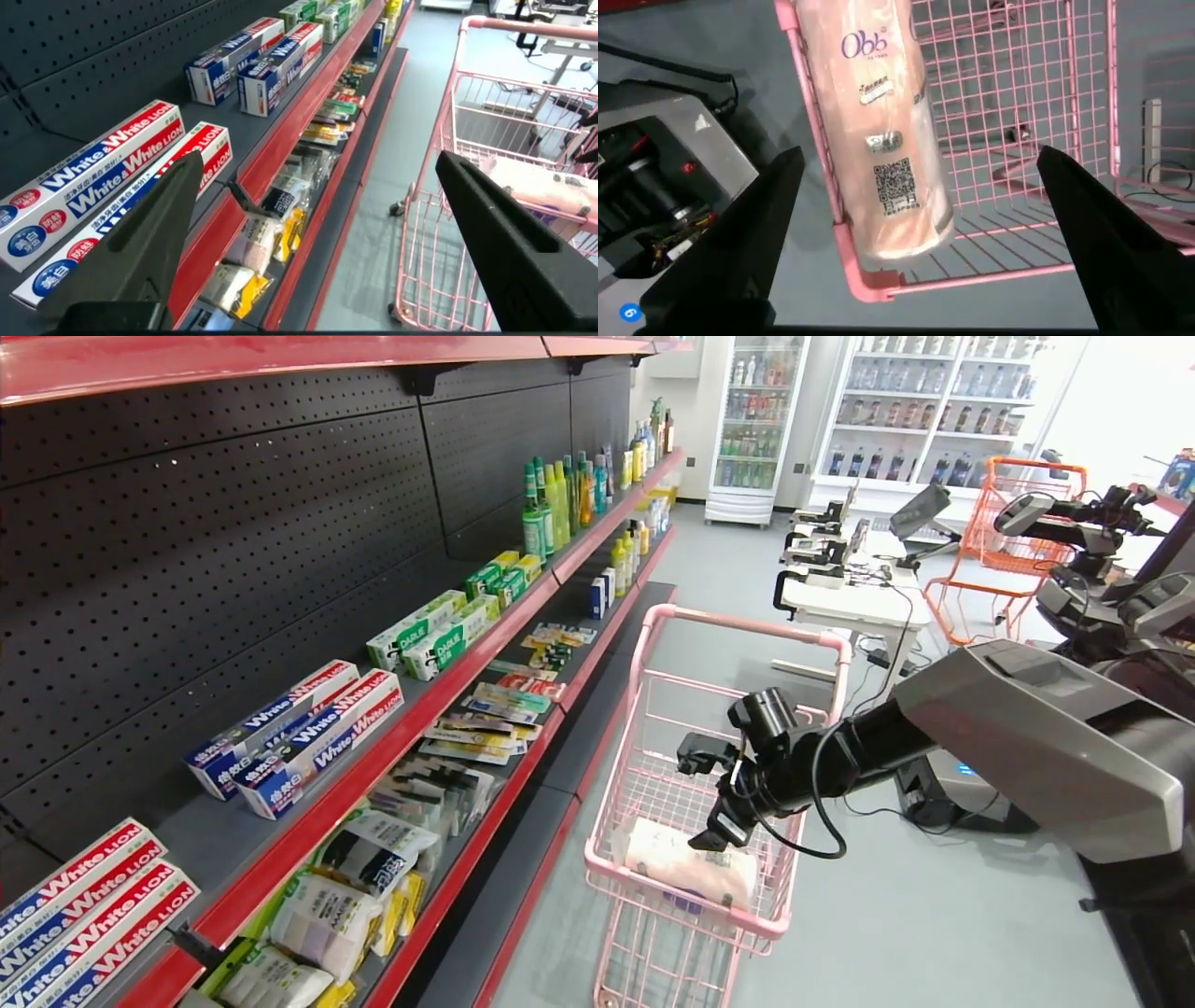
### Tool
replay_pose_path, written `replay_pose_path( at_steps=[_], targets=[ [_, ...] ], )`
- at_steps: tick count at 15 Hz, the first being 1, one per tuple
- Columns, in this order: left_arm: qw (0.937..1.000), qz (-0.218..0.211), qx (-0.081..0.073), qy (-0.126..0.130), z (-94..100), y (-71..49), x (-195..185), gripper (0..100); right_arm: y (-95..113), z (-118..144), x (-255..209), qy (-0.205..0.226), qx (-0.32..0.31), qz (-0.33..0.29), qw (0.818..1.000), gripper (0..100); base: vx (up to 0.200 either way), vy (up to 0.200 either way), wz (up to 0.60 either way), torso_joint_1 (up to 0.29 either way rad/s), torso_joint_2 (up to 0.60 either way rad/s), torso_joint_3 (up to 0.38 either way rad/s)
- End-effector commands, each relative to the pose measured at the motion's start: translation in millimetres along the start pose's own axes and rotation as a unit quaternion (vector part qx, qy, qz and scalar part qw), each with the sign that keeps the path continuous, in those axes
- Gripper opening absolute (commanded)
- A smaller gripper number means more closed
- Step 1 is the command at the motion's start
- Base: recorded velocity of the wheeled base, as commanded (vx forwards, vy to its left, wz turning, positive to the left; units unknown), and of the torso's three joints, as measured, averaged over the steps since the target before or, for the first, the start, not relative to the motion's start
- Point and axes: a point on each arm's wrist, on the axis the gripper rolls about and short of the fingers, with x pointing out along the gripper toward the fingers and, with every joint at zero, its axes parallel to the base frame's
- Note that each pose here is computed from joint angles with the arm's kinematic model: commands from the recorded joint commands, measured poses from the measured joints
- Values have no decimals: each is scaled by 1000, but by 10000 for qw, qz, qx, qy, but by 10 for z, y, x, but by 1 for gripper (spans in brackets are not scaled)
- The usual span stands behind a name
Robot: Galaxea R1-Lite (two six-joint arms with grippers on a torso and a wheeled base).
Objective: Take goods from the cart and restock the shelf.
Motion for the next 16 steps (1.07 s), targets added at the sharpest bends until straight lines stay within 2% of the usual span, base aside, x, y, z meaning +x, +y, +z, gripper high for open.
replay_pose_path(
  at_steps=[1,7,16],
  targets=[
    [10000,3,-1,1,1,0,1,100,52,20,50,10,-56,57,10000,100,0,0,0,-76,173,100],
    [10000,3,-1,1,1,0,1,100,109,30,72,24,-430,123,9990,100,0,0,0,-85,189,100],
    [10000,3,-1,1,1,0,1,100,91,74,204,-61,-533,136,9985,100,0,0,0,-133,288,146]
  ],
)
